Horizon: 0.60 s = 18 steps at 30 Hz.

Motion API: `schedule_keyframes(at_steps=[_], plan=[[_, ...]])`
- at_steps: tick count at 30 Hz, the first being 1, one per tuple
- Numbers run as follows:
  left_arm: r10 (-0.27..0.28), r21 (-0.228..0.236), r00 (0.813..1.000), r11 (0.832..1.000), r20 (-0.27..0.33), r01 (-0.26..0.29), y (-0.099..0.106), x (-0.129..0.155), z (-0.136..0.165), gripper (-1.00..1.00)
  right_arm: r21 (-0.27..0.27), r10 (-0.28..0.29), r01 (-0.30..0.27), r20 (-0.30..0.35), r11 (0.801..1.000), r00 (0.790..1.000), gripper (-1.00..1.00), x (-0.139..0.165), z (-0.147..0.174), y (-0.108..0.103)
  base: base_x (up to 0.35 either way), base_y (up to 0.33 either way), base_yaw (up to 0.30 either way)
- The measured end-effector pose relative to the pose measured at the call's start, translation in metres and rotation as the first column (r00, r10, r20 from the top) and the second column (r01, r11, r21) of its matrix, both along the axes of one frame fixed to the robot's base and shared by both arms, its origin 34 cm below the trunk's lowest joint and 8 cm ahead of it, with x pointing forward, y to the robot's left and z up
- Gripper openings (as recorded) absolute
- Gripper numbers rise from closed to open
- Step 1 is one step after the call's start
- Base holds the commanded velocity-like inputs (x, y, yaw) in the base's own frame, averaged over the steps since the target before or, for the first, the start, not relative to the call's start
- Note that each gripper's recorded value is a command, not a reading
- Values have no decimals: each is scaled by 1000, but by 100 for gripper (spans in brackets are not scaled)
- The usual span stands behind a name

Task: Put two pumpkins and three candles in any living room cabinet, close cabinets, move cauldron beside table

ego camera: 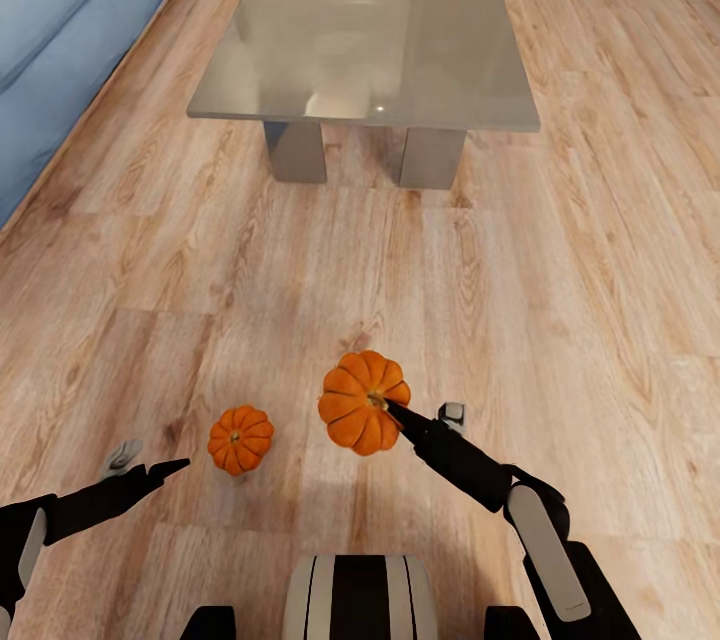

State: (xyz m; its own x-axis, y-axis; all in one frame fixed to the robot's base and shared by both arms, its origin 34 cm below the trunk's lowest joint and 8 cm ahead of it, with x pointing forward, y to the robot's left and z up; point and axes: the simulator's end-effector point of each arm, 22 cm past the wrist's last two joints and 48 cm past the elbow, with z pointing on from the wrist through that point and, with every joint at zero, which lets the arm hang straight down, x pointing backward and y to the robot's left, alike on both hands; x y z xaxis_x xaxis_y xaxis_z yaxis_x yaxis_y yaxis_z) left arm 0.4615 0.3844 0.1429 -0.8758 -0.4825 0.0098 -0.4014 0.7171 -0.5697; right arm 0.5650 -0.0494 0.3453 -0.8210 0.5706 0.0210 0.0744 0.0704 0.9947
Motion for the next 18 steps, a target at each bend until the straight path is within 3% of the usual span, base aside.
schedule_keyframes(at_steps=[3, 7, 11, 18], plan=[[0, 1, 1000, 1000, 0, 0, 0, 0, 0, 100, -11, -11, 11, -1, 1000, 1000, -100, 3, -3, -13, 2, -2, 0], [0, 0, 1000, 1000, 1, 0, 0, 0, 0, 100, -44, -26, 25, -22, 999, 999, -100, 3, -11, -53, 0, 0, 0], [0, -1, 1000, 1000, 1, 0, 0, 0, 0, 100, 4, -72, 72, 6, 997, 997, -100, 7, 2, -94, 0, 0, 0], [0, 0, 1000, 1000, 2, 0, 1, 0, 1, 100, 49, -86, 84, 32, 995, 996, -100, 6, 11, -103, 41, 0, 0]])
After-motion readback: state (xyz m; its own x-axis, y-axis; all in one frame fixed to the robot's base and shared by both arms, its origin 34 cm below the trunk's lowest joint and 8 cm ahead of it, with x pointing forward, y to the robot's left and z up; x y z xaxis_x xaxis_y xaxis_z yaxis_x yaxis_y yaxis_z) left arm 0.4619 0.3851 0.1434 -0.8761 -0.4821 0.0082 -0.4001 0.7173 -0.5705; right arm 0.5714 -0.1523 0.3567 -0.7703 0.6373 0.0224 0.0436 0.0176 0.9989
